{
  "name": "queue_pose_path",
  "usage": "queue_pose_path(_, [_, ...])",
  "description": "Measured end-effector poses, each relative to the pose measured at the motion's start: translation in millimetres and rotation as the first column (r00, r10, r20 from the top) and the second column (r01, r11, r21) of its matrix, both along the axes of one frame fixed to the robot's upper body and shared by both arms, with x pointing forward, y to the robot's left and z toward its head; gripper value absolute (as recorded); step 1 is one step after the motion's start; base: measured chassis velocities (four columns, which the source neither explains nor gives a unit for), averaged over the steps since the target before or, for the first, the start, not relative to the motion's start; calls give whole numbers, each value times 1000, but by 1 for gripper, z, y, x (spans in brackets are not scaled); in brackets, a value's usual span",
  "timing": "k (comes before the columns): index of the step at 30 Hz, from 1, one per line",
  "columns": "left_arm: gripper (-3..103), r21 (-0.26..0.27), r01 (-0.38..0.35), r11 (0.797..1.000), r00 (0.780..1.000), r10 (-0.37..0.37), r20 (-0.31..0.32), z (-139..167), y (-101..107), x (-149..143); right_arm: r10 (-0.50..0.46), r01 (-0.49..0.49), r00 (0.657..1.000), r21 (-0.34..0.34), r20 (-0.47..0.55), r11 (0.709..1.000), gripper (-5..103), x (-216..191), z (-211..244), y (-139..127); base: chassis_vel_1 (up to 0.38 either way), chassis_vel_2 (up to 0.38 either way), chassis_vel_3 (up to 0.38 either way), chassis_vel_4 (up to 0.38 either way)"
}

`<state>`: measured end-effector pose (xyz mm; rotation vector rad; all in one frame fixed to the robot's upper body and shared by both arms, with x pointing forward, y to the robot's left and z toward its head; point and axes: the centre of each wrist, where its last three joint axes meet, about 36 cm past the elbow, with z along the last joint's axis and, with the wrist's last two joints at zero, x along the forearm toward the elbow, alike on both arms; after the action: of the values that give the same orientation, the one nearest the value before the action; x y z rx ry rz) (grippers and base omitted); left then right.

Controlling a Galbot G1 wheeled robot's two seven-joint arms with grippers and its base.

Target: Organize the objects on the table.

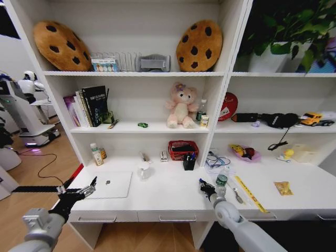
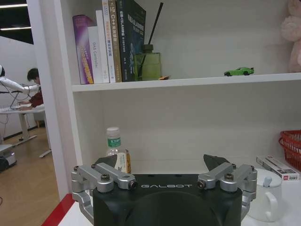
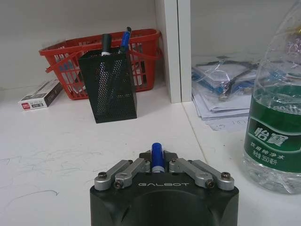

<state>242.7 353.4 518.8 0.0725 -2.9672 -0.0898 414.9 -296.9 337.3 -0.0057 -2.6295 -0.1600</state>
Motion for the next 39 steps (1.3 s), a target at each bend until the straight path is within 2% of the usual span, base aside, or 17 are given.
queue_pose_path(6, [100,0,0,1000,1000,0,0,0,0,0,3,-3,1000,7,4,1000,12,1,2,-2,0,0,0,0])
queue_pose_path(8, [100,0,0,1000,1000,0,0,0,0,0,16,-17,999,16,31,1000,12,1,2,-2,0,0,0,0])
queue_pose_path(10, [100,0,0,1000,1000,0,0,0,0,0,62,-64,991,17,121,998,12,2,8,-1,0,0,0,0])
queue_pose_path(11, [100,0,0,1000,1000,0,0,0,0,0,62,-64,991,17,121,998,12,2,8,-1,0,0,0,0])
queue_pose_path(12, [100,0,0,1000,1000,0,0,0,0,0,112,-112,969,-12,219,994,12,5,12,0,0,0,0,0])
queue_pose_path(14, [100,0,0,1000,1000,0,0,0,0,0,235,-186,863,-150,447,971,12,24,12,0,0,0,0,0])
queue_pose_path(15, [100,0,0,1000,1000,0,0,0,0,0,235,-186,863,-150,447,971,12,24,12,0,0,0,0,0])
queue_pose_path(17, [100,0,0,1000,1000,0,0,0,0,0,258,-190,815,-182,519,965,12,38,10,5,0,0,0,0])
queue_pose_path(23, [100,0,0,1000,1000,0,0,0,0,0,236,-139,787,-208,571,968,12,72,5,9,0,0,0,0])
queue_pose_path(26, [100,0,0,1000,1000,0,0,0,0,0,212,-93,748,-218,629,972,12,110,8,21,0,0,0,0])
queue_pose_path(27, [100,0,0,1000,1000,0,0,0,0,0,212,-93,748,-218,629,972,12,110,8,21,0,0,0,0])
queue_pose_path(29, [100,0,0,1000,1000,0,0,0,0,0,210,-87,725,-215,656,973,12,131,11,32,0,0,0,0])
queue_pose_path(36, [100,0,0,1000,1000,0,0,0,0,0,198,-71,710,-211,676,975,12,156,2,48,0,0,0,0])
queue_pose_path(38, [100,0,0,1000,1000,0,0,0,0,0,186,-61,688,-199,701,978,12,167,-15,59,0,0,0,0])
queue_pose_path(39, [100,0,0,1000,1000,0,0,0,0,0,186,-61,688,-199,701,978,12,167,-15,59,0,0,0,0])
